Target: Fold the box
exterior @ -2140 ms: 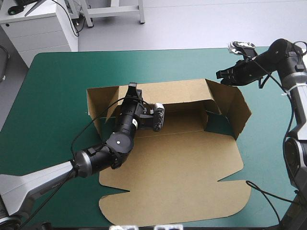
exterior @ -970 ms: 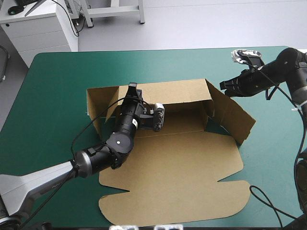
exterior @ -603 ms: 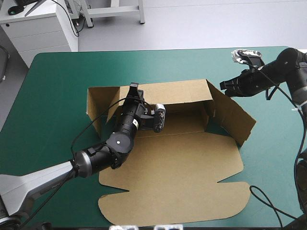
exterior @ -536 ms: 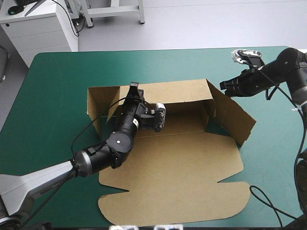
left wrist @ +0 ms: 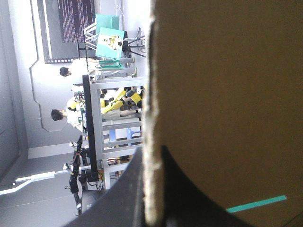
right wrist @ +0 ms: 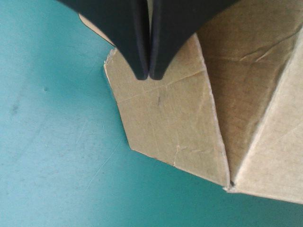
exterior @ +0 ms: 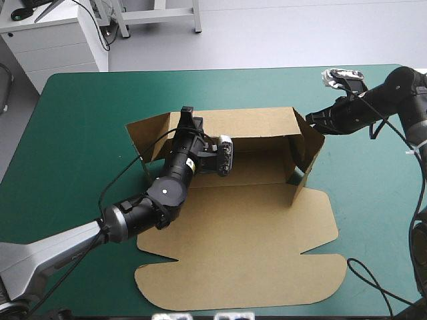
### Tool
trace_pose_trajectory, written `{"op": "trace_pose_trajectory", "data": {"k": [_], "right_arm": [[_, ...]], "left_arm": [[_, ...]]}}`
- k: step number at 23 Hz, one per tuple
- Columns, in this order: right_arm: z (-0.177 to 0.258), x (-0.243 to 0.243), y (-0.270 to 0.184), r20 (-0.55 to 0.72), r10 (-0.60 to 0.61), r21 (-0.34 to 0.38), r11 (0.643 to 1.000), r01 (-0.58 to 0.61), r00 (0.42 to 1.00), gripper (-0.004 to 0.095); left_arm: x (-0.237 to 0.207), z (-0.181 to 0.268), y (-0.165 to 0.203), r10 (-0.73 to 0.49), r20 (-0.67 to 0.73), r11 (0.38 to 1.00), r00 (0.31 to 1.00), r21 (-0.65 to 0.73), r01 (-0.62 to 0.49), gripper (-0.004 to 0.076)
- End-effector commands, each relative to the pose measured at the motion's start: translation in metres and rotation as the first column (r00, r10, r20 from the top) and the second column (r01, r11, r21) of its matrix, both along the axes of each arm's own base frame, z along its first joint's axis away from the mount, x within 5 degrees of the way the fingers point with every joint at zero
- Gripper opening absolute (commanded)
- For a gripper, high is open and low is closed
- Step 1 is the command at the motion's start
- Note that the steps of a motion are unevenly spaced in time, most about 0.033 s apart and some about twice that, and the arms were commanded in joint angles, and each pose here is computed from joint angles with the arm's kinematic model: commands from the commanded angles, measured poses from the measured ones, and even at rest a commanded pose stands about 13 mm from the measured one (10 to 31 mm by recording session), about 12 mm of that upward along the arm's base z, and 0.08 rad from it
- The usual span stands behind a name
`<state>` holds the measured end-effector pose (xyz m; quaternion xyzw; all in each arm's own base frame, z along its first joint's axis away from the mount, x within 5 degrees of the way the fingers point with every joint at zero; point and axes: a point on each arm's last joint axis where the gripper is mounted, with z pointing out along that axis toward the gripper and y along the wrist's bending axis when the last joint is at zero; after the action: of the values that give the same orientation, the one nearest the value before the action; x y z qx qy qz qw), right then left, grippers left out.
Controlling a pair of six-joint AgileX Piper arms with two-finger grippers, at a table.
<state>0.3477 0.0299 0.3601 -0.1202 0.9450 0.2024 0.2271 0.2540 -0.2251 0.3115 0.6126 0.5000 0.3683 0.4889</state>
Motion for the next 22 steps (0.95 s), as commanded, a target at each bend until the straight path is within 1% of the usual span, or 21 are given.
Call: {"op": "trace_pose_trajectory", "data": {"k": [1,3,5,6,7,10,13,15,17,22], "right_arm": [[0.024,-0.013,0.001,0.063,0.006,0.023,1.000,-0.008,0.998,-0.0019],[0.022,-0.013,0.001,0.063,0.013,0.018,1.000,-0.015,0.998,-0.0019],[0.012,-0.014,0.001,0.041,0.032,0.018,0.999,-0.033,0.999,-0.0019],[0.001,-0.015,0.004,0.039,0.043,0.044,0.998,-0.044,0.998,-0.0017],[-0.007,-0.019,0.006,0.067,0.051,0.068,0.996,-0.056,0.996,-0.0017],[-0.024,-0.029,0.009,0.118,0.059,0.095,0.993,-0.071,0.991,-0.0018],[-0.040,-0.043,0.010,0.184,0.097,0.077,0.991,-0.112,0.978,-0.0018],[-0.046,-0.048,0.010,0.189,0.110,0.064,0.990,-0.124,0.976,-0.0018],[-0.047,-0.049,0.011,0.181,0.120,0.066,0.989,-0.134,0.976,-0.0018],[-0.047,-0.052,0.012,0.195,0.198,0.038,0.977,-0.209,0.961,-0.0005]], "left_arm": [[-0.003,0.025,0.006,0.032,0.059,0.998,0.998,-0.056,-0.029,0.0018],[-0.003,0.025,0.005,0.030,0.063,0.998,0.998,-0.053,-0.027,0.0018],[-0.003,0.026,0.006,0.030,0.067,0.998,0.997,-0.050,-0.027,0.0017],[-0.003,0.026,0.006,0.030,0.067,0.998,0.997,-0.050,-0.027,0.0017],[-0.003,0.026,0.006,0.030,0.067,0.998,0.997,-0.050,-0.027,0.0017],[-0.003,0.026,0.006,0.030,0.067,0.998,0.997,-0.050,-0.027,0.0017],[-0.003,0.026,0.006,0.030,0.067,0.998,0.997,-0.050,-0.027,0.0016],[-0.003,0.026,0.006,0.030,0.067,0.998,0.997,-0.050,-0.027,0.0016],[-0.003,0.025,0.006,0.032,0.064,0.998,0.997,-0.053,-0.029,0.0016],[-0.003,0.023,0.006,0.032,0.058,0.998,0.998,-0.049,-0.030,0.0016]]}}
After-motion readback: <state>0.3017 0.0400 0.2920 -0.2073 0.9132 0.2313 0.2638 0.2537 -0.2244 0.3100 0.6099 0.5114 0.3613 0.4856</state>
